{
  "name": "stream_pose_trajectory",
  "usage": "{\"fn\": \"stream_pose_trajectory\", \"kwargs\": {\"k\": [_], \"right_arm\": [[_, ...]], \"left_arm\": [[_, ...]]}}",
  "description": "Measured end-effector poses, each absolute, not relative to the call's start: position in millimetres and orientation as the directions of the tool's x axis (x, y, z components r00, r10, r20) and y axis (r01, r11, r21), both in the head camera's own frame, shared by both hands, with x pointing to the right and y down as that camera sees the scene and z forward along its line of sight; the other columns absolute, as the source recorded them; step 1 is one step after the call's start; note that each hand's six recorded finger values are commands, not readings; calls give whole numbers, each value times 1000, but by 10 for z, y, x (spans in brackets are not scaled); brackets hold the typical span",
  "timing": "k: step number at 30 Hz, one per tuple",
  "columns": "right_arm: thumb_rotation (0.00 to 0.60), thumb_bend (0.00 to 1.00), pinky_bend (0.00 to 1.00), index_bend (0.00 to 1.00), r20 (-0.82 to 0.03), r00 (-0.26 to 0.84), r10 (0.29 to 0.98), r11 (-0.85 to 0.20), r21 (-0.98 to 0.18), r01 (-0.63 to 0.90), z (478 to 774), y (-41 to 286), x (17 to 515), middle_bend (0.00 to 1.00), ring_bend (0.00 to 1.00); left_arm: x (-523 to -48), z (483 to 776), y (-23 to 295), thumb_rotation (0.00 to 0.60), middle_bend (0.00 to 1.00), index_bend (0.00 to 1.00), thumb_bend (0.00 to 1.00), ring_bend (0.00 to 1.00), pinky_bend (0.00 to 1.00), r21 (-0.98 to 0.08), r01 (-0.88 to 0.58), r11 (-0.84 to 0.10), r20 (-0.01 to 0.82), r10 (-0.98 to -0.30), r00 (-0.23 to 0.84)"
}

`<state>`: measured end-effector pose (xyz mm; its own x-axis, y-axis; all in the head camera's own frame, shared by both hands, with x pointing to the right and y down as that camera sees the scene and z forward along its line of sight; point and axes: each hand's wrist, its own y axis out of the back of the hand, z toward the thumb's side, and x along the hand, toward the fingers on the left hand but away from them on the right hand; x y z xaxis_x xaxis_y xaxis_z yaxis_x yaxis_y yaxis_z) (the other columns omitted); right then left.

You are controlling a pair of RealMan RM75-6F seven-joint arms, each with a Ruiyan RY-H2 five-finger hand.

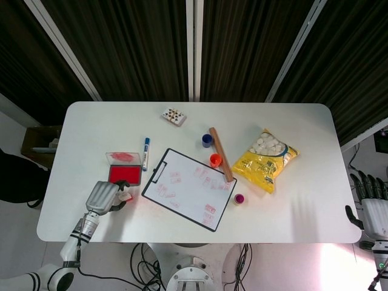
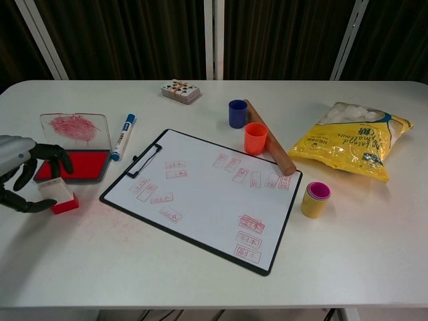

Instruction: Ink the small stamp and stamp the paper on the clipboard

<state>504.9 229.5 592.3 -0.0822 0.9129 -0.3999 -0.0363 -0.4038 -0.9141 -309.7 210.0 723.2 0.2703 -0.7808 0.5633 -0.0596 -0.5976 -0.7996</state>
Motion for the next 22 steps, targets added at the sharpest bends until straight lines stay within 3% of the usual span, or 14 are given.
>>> {"fn": "stream_pose_trajectory", "kwargs": {"k": [7,9,10,12,13,14,15,22], "right_arm": [[600,296,0,0,-375,-99,922,-380,-924,-35,5822,2277,5120,0,0],[600,296,0,0,-370,-104,923,-375,-927,-32,5802,2277,5140,0,0],[600,295,0,0,-369,-104,924,-373,-927,-31,5797,2280,5146,0,0],[600,283,0,0,-368,-100,924,-372,-928,-27,5795,2297,5145,0,0],[600,274,0,0,-368,-97,925,-372,-928,-27,5797,2308,5141,0,0],[600,267,0,0,-367,-93,926,-371,-928,-27,5799,2322,5139,0,0],[600,264,0,0,-366,-88,927,-369,-929,-30,5801,2345,5140,0,0],[600,261,0,0,-354,-105,929,-358,-933,-27,5786,2485,5218,0,0]], "left_arm": [[-3400,6721,2083,600,413,338,140,662,799,-851,-119,-511,480,-850,218],[-3552,6543,2065,600,368,329,105,585,731,-874,-138,-466,440,-879,185],[-3663,6420,2053,575,312,307,96,500,649,-890,-151,-430,408,-899,158],[-3830,6239,2041,369,143,238,91,265,392,-910,-172,-378,361,-924,124],[-3898,6166,2035,178,65,203,91,162,272,-915,-186,-358,341,-933,114],[-3980,6093,2037,75,41,191,91,125,237,-917,-205,-341,325,-940,105],[-4042,6050,2043,23,36,182,91,103,226,-917,-218,-335,319,-942,102],[-4357,5866,2130,0,47,166,83,74,209,-907,-204,-368,341,-927,156]]}}
